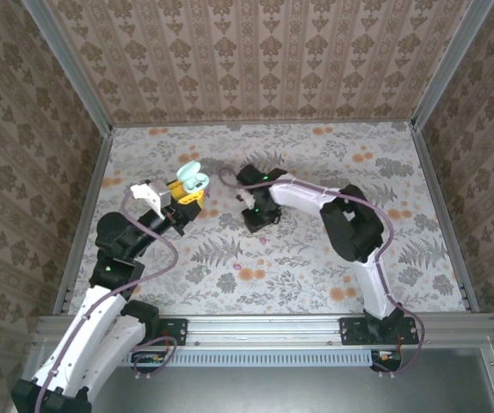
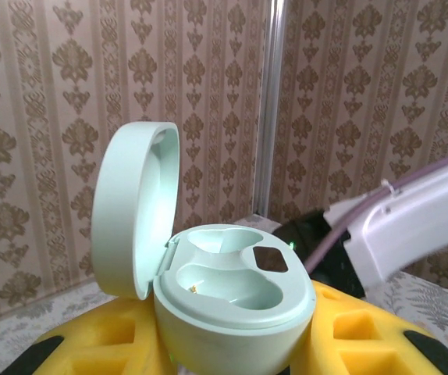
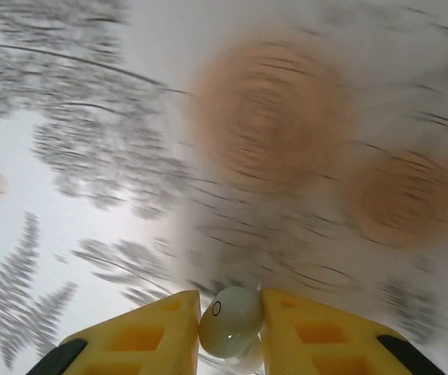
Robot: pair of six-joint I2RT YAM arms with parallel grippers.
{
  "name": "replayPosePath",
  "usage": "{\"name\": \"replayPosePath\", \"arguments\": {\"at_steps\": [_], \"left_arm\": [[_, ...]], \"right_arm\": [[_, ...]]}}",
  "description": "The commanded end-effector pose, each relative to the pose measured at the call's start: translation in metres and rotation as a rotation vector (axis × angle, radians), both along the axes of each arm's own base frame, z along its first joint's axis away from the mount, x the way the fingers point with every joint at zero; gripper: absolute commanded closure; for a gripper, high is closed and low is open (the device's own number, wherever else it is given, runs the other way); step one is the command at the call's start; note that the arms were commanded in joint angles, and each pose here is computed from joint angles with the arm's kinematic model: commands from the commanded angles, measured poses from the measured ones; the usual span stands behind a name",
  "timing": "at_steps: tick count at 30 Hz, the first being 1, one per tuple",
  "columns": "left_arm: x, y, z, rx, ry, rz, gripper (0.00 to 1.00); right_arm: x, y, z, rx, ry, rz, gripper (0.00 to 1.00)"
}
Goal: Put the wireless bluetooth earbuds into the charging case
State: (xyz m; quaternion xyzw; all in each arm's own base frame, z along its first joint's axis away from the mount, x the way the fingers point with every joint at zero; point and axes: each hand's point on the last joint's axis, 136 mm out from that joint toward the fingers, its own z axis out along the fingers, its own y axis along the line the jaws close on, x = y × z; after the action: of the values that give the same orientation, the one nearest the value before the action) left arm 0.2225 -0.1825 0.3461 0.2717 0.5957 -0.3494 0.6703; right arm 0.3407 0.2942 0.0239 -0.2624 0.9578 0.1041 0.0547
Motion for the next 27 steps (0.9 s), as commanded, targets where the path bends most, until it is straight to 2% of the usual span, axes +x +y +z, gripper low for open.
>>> {"name": "replayPosePath", "arguments": {"at_steps": [1, 7, 18, 19, 23, 27], "left_arm": [[0.000, -0.005, 0.013, -0.005, -0.059, -0.008, 0.68], [0.005, -0.014, 0.003, -0.003, -0.040, -0.018, 0.68], [0.008, -0.013, -0.007, 0.011, -0.035, -0.001, 0.68], [0.008, -0.013, -0.007, 0.013, -0.034, -0.001, 0.68], [0.009, -0.013, -0.008, 0.015, -0.037, 0.001, 0.68], [0.009, -0.013, -0.007, 0.014, -0.037, 0.005, 0.68]], "right_arm": [[0.004, -0.010, 0.016, 0.152, 0.051, -0.036, 0.72], [0.015, -0.043, 0.012, 0.231, 0.136, -0.150, 0.71], [0.026, -0.039, 0.049, 0.576, 0.231, -0.233, 0.71], [0.025, -0.044, 0.047, 0.550, 0.226, -0.242, 0.70], [0.030, -0.080, 0.027, 0.251, 0.134, -0.279, 0.65], [0.028, -0.092, 0.027, 0.038, 0.034, -0.256, 0.65]]}}
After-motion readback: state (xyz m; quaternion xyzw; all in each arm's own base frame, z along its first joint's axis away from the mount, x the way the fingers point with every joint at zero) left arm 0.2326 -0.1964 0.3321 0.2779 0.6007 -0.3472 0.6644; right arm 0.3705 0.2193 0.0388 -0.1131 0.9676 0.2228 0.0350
